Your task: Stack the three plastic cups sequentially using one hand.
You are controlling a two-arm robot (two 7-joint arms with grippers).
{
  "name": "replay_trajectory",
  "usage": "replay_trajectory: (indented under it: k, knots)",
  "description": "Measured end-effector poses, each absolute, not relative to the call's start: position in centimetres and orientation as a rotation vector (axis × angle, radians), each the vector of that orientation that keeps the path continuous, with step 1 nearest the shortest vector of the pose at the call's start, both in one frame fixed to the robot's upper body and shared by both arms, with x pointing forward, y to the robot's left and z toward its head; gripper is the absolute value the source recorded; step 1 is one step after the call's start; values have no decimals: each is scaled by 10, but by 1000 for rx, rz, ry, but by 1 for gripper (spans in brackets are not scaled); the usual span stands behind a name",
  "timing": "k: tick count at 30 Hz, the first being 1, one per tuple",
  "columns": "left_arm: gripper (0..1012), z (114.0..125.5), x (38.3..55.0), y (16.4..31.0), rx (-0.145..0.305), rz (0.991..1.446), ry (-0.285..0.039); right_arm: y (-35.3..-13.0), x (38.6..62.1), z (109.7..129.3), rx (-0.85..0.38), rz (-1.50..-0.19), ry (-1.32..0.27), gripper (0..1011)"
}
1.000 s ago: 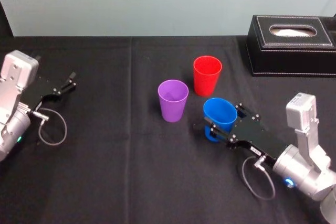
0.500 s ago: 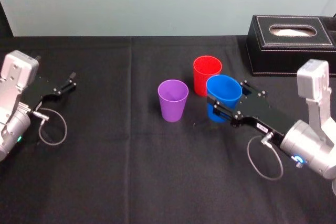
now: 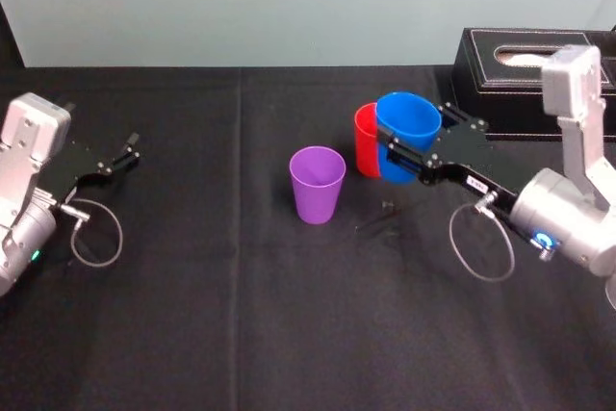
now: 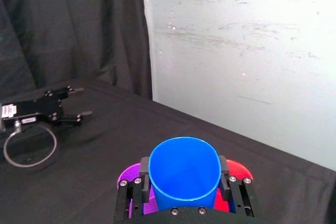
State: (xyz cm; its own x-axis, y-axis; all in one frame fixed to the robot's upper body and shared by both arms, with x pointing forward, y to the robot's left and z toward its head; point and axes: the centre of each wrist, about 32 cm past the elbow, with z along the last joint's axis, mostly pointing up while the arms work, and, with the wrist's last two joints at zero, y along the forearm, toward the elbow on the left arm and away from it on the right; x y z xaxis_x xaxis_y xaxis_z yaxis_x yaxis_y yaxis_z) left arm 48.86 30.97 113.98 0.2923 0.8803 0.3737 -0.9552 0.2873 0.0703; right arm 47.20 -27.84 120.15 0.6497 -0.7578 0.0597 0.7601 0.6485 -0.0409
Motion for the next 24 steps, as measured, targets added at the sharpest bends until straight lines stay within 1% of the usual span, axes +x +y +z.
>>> replay_trajectory:
  k: [6,15,24]
  knots:
    - [1004,1140,489,310,305,1248,-285,-274,490,1207,-61,-874,-40,733]
    - [1005,1140,489,310,304,1248,-285,-269,515,1208,-60,-895,-42,733]
    - [1005,1140,489,310,305,1248,-285,-267,533,1209,-51,-910,-46,733]
